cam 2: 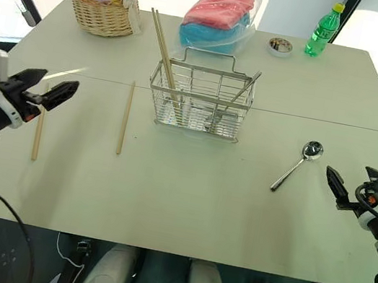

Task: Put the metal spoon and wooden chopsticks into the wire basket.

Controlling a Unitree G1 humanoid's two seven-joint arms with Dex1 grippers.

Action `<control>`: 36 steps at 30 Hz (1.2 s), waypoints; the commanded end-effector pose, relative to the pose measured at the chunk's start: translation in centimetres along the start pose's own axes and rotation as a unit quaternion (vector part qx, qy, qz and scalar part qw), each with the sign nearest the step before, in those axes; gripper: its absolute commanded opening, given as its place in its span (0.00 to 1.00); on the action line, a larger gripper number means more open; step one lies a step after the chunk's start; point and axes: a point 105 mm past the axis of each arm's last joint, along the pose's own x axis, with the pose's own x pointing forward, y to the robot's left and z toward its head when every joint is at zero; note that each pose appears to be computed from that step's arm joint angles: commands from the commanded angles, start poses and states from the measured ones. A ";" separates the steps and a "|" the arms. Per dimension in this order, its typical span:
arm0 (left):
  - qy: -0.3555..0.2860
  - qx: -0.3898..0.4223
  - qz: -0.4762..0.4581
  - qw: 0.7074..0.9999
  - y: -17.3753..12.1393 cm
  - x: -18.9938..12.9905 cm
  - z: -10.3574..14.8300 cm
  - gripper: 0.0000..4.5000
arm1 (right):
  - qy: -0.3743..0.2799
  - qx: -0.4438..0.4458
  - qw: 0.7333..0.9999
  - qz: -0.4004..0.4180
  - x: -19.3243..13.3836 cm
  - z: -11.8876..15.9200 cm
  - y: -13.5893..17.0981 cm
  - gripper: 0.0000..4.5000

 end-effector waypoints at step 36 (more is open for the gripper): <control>0.001 0.044 -0.295 0.955 -11.8 2.9 2.8 1.00 | 0.236 0.151 0.953 -0.115 5.4 0.6 5.0 1.00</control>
